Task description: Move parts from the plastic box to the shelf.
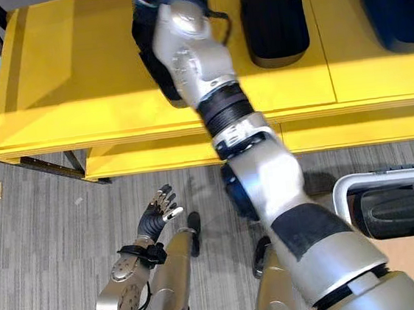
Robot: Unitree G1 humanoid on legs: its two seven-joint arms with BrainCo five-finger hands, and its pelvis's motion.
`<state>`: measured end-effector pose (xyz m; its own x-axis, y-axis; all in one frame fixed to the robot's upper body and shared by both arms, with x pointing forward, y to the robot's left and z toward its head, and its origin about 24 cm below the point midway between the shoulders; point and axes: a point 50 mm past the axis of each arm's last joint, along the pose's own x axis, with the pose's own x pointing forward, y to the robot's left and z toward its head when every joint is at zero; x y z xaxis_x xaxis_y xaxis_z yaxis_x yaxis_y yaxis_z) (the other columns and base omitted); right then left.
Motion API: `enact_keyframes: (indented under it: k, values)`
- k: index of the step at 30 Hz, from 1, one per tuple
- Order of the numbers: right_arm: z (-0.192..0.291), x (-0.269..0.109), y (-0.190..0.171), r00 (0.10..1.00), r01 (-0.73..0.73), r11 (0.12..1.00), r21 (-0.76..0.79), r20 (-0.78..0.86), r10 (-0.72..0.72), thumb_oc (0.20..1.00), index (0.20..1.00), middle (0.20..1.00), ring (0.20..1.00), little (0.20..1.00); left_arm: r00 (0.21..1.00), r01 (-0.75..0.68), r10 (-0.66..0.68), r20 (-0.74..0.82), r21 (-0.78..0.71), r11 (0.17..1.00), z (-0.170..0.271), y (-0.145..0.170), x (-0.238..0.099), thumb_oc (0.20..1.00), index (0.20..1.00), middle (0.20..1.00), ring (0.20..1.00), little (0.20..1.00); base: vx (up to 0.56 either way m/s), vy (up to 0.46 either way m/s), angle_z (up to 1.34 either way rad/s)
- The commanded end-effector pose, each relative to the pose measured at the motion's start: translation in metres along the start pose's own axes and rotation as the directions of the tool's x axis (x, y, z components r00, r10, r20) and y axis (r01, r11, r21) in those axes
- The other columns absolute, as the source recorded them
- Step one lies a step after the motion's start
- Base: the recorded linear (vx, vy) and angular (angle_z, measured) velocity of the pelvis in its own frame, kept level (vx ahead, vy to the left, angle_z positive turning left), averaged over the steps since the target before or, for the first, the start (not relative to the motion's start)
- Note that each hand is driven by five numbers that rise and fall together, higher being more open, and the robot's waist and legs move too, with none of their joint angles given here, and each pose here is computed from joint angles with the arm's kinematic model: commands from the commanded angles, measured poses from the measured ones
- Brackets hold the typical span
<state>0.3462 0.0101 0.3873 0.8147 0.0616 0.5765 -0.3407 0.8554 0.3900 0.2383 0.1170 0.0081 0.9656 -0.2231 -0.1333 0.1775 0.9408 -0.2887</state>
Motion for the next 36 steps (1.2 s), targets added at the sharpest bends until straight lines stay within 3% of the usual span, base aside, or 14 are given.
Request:
enact_keyframes:
  k: [1, 9, 23, 36]
  values:
    - [0.016, -0.001, 0.002, 0.997, -0.019, 1.000, 0.014, 0.074, 0.018, 1.000, 1.000, 1.000, 1.000, 1.000, 0.996, 0.015, -0.016, 0.086, 0.013, 1.000, 0.011, -0.003, -0.007, 1.000, 1.000, 1.000, 1.000, 1.000, -0.02, -0.069, -0.08]
    - [-0.006, -0.014, -0.002, 0.998, -0.051, 0.998, -0.043, 0.040, 0.053, 1.000, 1.000, 1.000, 1.000, 1.000, 0.995, 0.016, -0.015, 0.097, -0.010, 1.000, 0.009, -0.004, -0.010, 1.000, 1.000, 1.000, 1.000, 1.000, -0.01, -0.042, -0.02]
    - [-0.029, -0.010, -0.030, 0.999, -0.044, 0.957, -0.286, 0.002, 0.047, 1.000, 1.000, 1.000, 1.000, 1.000, 0.995, 0.039, -0.037, 0.093, -0.029, 0.999, 0.006, -0.009, -0.007, 1.000, 1.000, 1.000, 1.000, 1.000, 0.00, -0.016, -0.01]
    - [-0.058, -0.016, -0.087, 0.993, 0.037, 0.915, -0.401, -0.084, -0.077, 1.000, 1.000, 1.000, 1.000, 1.000, 0.996, 0.036, -0.032, 0.087, -0.044, 0.998, 0.004, -0.011, -0.007, 1.000, 1.000, 1.000, 1.000, 1.000, 0.00, -0.002, 0.01]
